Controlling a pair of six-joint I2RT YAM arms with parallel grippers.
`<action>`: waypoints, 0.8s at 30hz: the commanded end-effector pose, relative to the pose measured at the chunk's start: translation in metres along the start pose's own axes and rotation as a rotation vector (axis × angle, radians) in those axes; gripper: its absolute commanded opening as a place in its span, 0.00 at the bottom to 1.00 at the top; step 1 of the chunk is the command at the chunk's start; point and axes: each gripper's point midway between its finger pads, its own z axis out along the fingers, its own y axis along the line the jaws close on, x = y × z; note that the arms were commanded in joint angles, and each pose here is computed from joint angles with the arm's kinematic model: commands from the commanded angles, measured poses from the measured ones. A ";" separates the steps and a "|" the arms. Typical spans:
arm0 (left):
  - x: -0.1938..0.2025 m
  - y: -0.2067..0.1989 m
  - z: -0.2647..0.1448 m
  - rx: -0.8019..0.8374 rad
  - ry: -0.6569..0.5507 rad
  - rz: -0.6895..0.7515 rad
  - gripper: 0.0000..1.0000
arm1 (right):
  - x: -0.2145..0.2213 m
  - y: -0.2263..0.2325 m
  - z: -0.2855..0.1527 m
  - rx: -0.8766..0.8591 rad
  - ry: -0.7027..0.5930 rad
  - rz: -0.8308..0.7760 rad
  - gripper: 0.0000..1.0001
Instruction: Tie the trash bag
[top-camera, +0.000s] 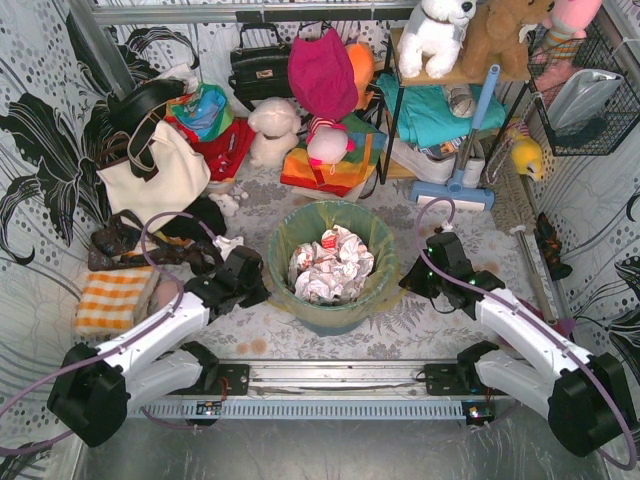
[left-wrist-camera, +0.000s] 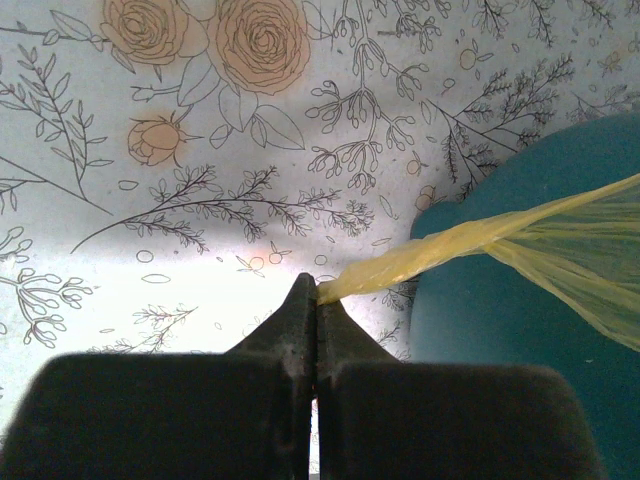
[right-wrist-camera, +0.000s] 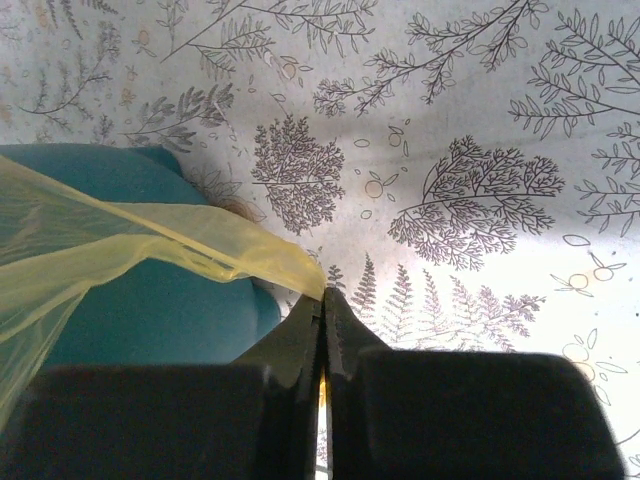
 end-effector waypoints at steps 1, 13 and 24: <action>-0.014 -0.001 -0.012 -0.026 -0.042 -0.032 0.00 | -0.011 0.003 -0.016 0.007 -0.039 0.027 0.00; -0.036 -0.057 -0.072 0.262 -0.087 -0.058 0.00 | -0.042 0.066 -0.066 -0.202 -0.084 0.027 0.00; -0.065 -0.083 -0.127 0.380 -0.173 -0.035 0.00 | -0.062 0.110 -0.108 -0.362 -0.116 0.062 0.00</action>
